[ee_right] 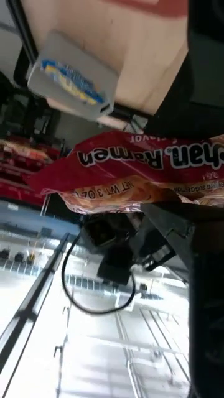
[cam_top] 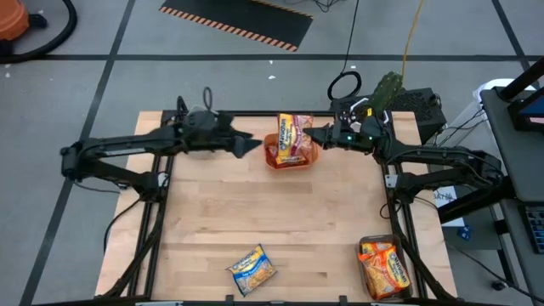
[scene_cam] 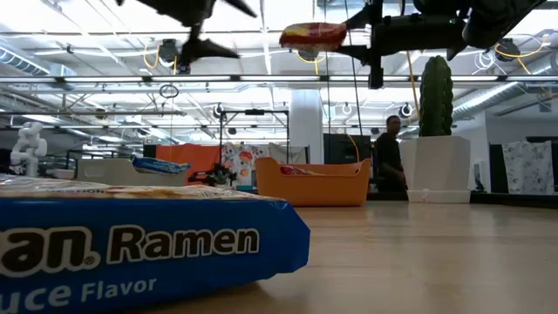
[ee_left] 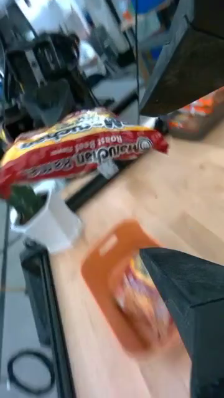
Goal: Sort Maruchan noodles
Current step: Put the red noodle pack into the orange bin
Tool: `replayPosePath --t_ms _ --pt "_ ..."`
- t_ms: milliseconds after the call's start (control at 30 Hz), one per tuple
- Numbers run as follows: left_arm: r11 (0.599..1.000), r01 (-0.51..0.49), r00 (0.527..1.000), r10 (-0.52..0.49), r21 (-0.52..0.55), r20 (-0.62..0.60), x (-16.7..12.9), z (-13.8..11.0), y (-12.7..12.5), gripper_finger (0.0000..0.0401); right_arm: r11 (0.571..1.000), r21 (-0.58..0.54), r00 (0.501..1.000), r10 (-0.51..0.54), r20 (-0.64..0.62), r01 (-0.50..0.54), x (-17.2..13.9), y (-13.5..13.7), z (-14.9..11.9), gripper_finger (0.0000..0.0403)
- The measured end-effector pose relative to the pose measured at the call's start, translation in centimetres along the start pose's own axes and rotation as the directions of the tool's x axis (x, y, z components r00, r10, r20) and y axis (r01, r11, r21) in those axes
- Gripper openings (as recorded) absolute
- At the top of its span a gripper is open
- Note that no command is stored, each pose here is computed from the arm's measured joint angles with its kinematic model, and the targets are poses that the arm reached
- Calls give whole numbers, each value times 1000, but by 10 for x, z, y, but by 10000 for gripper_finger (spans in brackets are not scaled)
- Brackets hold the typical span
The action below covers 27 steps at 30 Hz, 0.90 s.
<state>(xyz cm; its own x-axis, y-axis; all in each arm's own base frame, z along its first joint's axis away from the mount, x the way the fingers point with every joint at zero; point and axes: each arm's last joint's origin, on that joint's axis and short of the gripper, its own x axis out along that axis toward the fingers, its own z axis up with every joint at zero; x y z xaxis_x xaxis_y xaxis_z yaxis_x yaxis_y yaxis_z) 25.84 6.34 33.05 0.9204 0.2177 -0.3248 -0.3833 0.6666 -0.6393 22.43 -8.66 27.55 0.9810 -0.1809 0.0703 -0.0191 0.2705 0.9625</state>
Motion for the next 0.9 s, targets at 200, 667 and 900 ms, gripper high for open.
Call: replayPosePath --t_ms 200,667,900 --pt "997 -62 990 66 37 -124 -39 2 14 362 995 19 995 -101 8 101 0 -9 -2 119" --pt "981 -135 896 181 139 -406 -68 -27 22 362 961 67 953 -275 125 268 -2 -23 -4 119" --pt "986 -80 880 140 149 -453 -67 -39 10 362 948 71 943 -316 101 310 -2 -27 -8 119"
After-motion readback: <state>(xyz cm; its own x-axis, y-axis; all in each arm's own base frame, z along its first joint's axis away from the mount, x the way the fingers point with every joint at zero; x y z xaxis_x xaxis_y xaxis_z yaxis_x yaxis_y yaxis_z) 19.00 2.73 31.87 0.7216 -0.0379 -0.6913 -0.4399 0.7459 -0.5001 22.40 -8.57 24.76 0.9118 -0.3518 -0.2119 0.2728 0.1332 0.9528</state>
